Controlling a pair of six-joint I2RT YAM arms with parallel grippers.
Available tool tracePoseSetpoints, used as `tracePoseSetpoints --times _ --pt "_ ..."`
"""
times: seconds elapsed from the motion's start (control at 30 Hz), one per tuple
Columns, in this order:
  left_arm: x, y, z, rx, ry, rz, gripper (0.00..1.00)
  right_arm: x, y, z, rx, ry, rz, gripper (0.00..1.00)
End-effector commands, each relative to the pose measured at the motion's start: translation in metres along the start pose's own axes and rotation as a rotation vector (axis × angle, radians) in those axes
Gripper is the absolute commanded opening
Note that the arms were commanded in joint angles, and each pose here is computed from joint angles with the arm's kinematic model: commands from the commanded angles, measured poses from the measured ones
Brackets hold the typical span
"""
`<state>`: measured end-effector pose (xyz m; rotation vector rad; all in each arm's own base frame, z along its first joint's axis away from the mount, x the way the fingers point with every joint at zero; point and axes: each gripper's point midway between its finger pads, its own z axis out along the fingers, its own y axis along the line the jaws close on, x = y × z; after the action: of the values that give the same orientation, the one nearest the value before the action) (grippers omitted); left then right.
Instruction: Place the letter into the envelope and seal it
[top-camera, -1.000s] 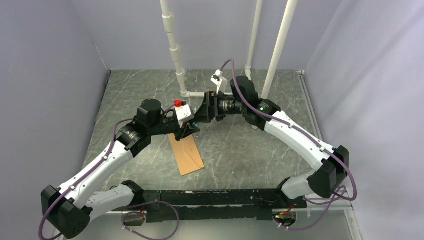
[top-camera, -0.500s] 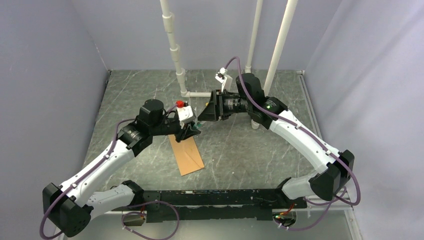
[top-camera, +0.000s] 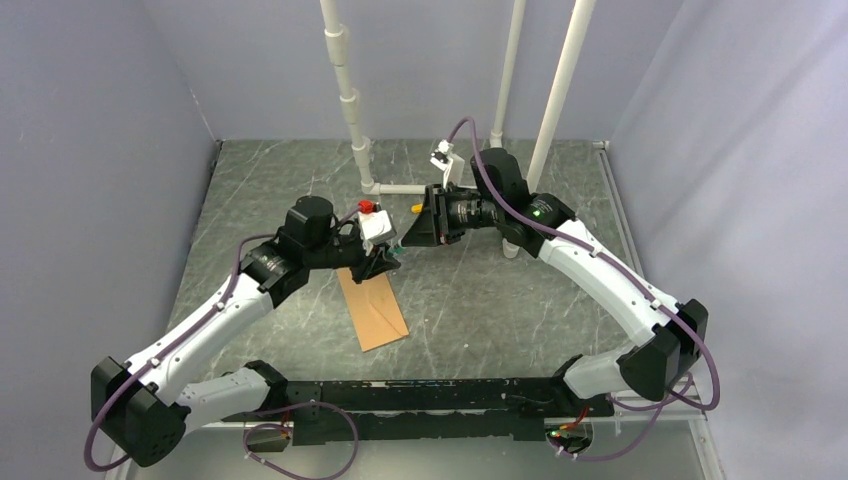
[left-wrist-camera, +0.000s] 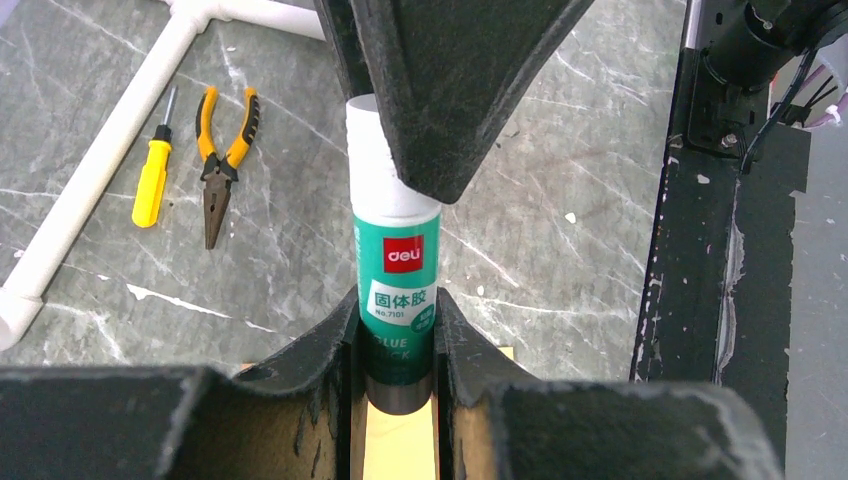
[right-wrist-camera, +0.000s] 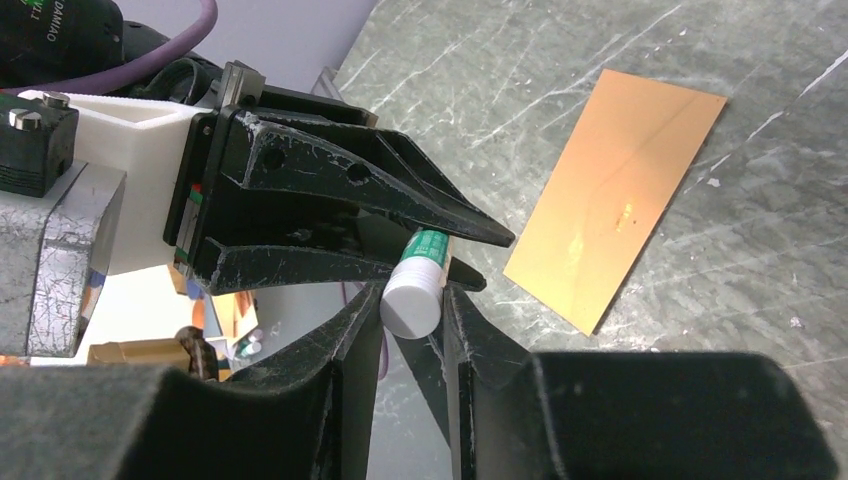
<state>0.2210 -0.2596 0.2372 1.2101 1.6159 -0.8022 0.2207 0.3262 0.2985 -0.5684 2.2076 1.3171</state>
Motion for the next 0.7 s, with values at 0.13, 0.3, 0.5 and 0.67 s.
tracePoseSetpoints --times 0.13,0.3,0.5,0.67 --pt "-0.026 0.005 -0.002 0.001 -0.044 0.059 0.02 -0.009 0.005 0.0 -0.023 -0.014 -0.03 0.2" --pt "-0.026 0.007 0.0 0.006 -0.031 0.07 0.02 -0.001 -0.003 0.004 -0.008 0.012 -0.017 0.25" --pt "-0.028 0.01 0.001 0.0 -0.023 0.082 0.02 -0.002 -0.003 0.001 0.003 -0.01 -0.035 0.09" --pt "-0.027 0.013 0.003 -0.008 -0.027 0.089 0.02 0.005 -0.004 0.003 -0.014 0.014 -0.04 0.0"
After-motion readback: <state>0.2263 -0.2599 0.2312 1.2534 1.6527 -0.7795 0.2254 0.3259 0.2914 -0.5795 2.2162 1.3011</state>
